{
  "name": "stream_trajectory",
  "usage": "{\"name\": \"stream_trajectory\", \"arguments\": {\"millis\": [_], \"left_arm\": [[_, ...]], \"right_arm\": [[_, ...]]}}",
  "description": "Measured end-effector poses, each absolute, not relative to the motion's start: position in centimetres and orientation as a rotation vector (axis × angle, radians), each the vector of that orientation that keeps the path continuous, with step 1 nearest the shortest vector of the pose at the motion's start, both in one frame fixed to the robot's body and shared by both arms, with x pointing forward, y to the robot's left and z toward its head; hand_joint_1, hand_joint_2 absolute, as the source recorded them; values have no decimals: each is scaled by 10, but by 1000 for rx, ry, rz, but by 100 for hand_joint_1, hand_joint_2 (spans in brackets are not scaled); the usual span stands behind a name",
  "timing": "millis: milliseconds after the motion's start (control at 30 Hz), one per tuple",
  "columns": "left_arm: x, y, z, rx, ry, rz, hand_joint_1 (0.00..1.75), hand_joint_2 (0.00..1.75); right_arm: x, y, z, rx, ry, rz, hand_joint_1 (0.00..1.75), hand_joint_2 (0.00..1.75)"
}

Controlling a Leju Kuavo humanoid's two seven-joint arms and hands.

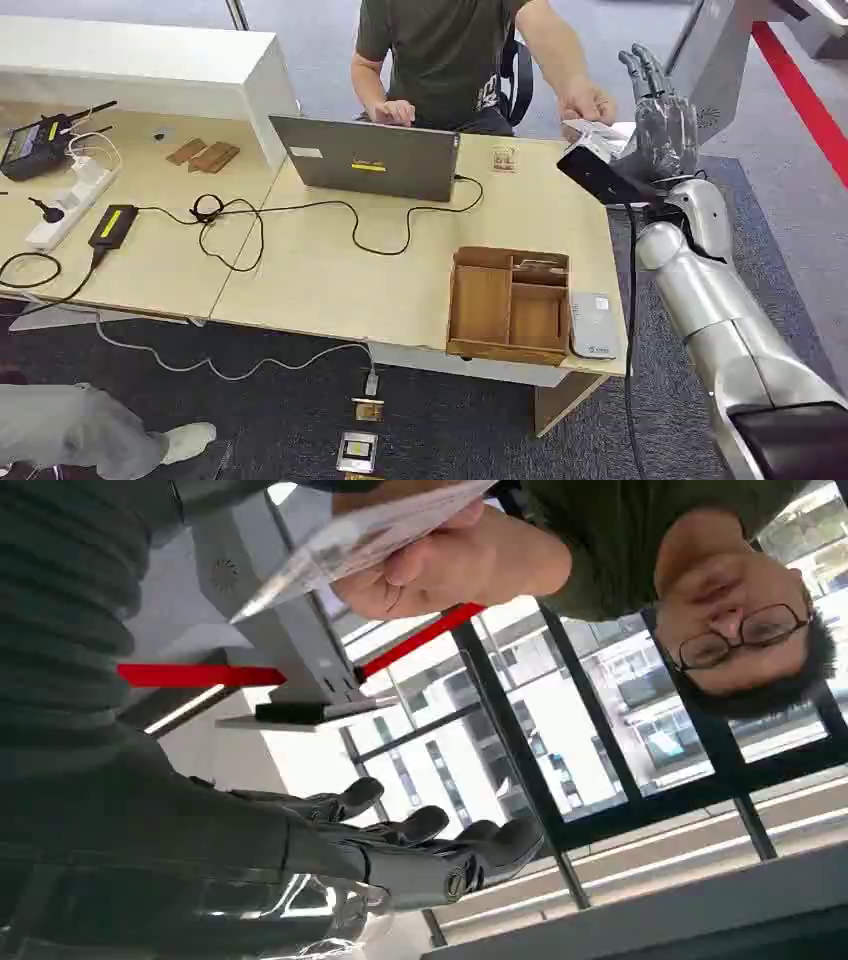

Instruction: Pass the card to the sensor for recognition and then transmit it.

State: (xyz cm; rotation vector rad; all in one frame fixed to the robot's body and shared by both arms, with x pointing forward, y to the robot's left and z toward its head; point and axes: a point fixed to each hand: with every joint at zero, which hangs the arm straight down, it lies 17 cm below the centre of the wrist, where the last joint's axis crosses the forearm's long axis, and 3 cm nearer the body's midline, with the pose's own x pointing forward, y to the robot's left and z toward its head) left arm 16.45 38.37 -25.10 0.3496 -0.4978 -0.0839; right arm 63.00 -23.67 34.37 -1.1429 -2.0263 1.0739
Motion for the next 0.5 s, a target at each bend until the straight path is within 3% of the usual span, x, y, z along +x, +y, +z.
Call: {"name": "stream_trajectory", "arguments": {"millis": [100,133,500], "left_arm": [[163,384,-251,350,-496,-86,0,0],[163,384,-251,349,-495,-84,0,175],[157,384,-254,349,-468,-82,0,175]], "right_arm": [[630,-232,340,-1134,-2022,1086,0,175],[631,-233,338,-1133,-2015,1088,0,175],[640,-257,295,-1160,-1837,1160,0,175]]}}
